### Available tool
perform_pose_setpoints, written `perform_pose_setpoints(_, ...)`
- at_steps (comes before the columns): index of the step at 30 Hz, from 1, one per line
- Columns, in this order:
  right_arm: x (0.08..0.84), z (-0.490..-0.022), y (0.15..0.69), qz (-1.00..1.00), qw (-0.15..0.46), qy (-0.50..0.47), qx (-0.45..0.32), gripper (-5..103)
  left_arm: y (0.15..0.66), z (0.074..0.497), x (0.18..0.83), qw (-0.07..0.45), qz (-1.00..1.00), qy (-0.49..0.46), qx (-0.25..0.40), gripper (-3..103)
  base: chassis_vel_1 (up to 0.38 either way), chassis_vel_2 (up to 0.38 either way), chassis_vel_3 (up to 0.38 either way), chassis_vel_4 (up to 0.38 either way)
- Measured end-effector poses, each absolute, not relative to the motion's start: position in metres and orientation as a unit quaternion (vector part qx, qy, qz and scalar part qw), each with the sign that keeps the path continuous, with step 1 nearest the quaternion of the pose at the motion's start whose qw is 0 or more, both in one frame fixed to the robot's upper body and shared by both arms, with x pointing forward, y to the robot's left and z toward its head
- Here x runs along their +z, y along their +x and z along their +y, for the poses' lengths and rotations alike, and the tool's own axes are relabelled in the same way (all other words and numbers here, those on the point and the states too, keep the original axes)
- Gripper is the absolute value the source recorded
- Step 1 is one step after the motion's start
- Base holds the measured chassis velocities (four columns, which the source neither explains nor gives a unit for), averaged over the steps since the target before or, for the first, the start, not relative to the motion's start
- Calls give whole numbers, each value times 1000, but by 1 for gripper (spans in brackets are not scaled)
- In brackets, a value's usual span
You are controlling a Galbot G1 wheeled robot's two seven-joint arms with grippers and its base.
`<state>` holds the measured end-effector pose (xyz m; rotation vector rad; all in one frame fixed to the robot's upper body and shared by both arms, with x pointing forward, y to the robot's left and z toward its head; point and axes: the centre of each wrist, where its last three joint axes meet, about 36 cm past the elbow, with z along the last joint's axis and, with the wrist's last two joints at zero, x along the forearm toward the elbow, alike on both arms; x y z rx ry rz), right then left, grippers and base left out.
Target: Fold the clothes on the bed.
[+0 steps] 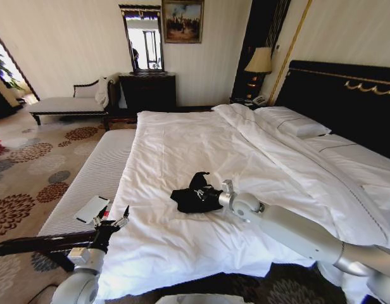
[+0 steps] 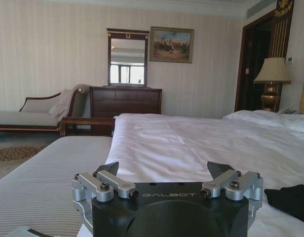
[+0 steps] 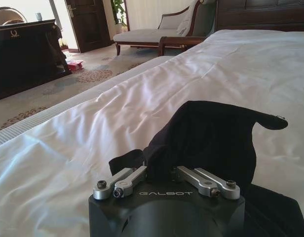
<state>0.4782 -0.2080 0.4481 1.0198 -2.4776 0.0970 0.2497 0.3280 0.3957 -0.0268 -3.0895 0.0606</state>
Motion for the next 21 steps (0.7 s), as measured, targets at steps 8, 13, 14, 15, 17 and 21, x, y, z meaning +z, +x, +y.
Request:
perform_pose_setpoints(8, 440, -205, 474, -900, 213, 379, 41, 28, 250, 328, 396, 26, -999, -9, 20, 100, 0, 0, 0, 0)
perform_pose_setpoints(13, 450, -198, 473, -897, 196, 395, 41, 50, 250, 328, 396, 26, -999, -9, 20, 100, 0, 0, 0, 0)
perform_pose_setpoints(14, 454, -196, 472, -895, 191, 401, 41, 56, 250, 328, 396, 26, -999, -9, 20, 100, 0, 0, 0, 0)
perform_pose_setpoints(15, 454, -196, 472, -895, 191, 401, 41, 56, 250, 328, 396, 26, -999, -9, 20, 100, 0, 0, 0, 0)
perform_pose_setpoints(17, 459, -194, 469, -893, 188, 406, 37, 61, 250, 328, 396, 26, -999, -9, 20, 100, 0, 0, 0, 0)
perform_pose_setpoints(21, 469, -195, 463, -893, 180, 410, 31, 77, 250, 328, 396, 26, -999, -9, 20, 100, 0, 0, 0, 0)
